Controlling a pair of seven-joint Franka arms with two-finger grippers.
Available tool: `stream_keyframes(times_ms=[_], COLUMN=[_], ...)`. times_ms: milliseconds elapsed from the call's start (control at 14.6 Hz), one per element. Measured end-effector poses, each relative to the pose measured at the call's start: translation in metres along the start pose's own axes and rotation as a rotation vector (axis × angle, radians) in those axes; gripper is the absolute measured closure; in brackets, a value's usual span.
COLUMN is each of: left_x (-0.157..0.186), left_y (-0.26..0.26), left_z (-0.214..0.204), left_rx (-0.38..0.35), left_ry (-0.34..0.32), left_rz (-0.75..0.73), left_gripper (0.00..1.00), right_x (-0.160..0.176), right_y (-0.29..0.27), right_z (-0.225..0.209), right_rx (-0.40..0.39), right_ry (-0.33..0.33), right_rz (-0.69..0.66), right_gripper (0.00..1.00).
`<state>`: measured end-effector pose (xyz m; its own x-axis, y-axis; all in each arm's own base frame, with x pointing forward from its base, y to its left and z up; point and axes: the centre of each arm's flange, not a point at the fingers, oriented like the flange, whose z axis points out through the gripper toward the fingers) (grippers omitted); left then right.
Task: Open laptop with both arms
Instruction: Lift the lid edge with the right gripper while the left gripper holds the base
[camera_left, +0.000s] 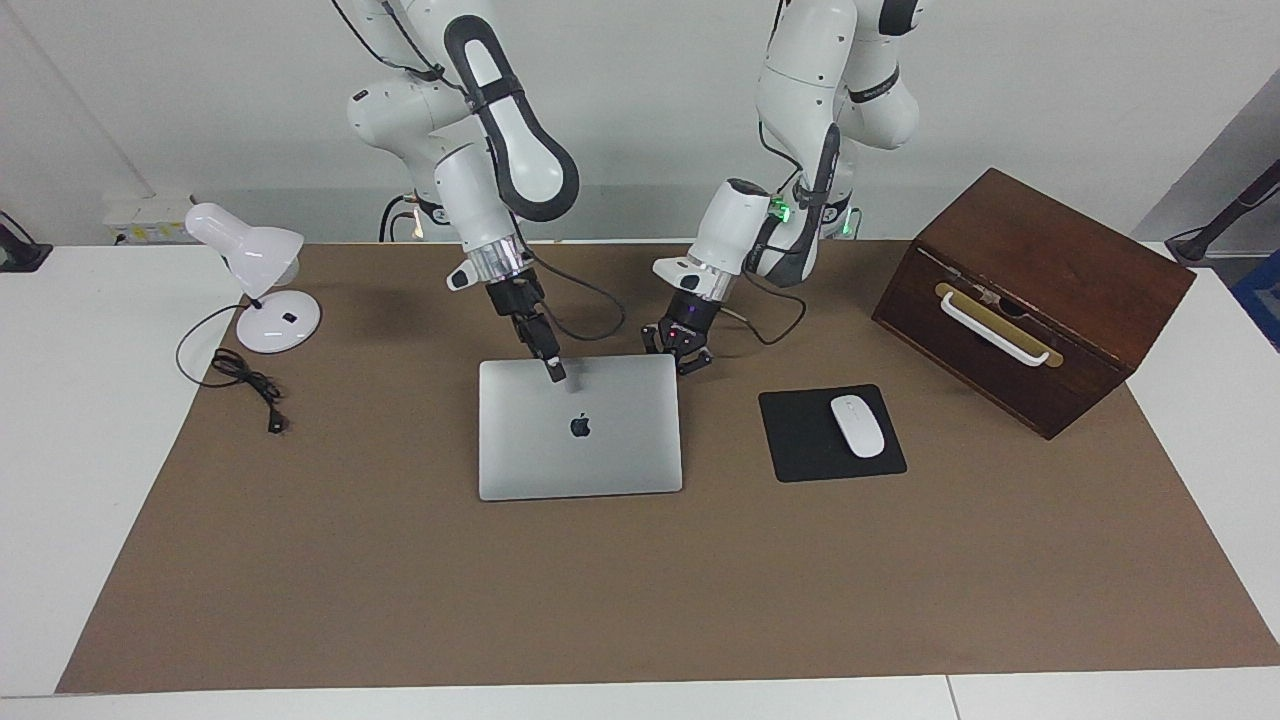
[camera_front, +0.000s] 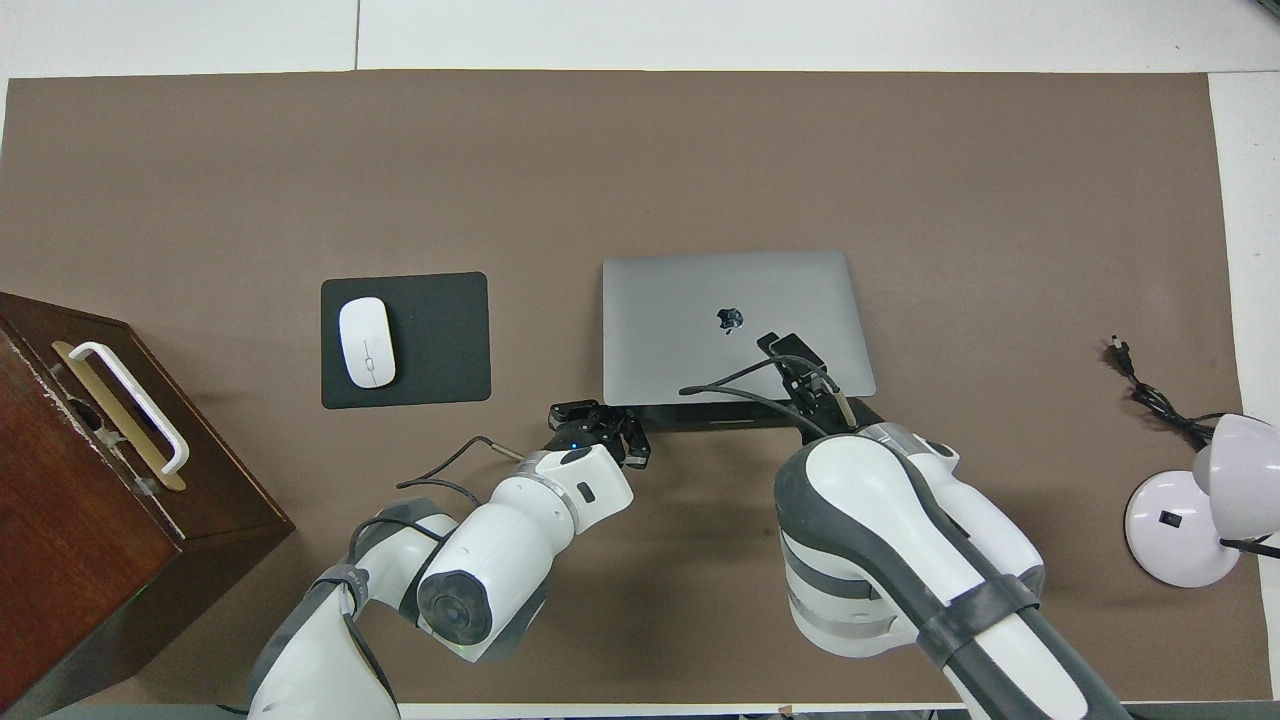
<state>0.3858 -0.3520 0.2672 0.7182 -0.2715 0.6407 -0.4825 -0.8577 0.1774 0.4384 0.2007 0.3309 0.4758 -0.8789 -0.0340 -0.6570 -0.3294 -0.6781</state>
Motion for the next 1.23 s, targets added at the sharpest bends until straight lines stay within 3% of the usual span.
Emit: stream_keyframes(times_ms=[274, 617, 1234], left_x=[0.0, 0.0, 0.0], left_y=[0.0, 0.0, 0.0], left_z=[0.0, 0.0, 0.0], left_rx=[0.0, 0.0, 0.0], left_ry=[0.0, 0.0, 0.0], left_rz=[0.0, 0.0, 0.0], left_gripper=[0.99, 0.99, 0.99], right_x=[-0.004, -0.041, -0.048], right_y=[-0.002, -0.01, -0.009], right_z=[0.0, -0.006, -0.005], right_rx=[0.003, 0.011, 0.006], right_ry=[-0.006, -0.004, 0.0], right_rz=[-0.005, -0.028, -0.03], right_gripper=[0.0, 0.0, 0.0])
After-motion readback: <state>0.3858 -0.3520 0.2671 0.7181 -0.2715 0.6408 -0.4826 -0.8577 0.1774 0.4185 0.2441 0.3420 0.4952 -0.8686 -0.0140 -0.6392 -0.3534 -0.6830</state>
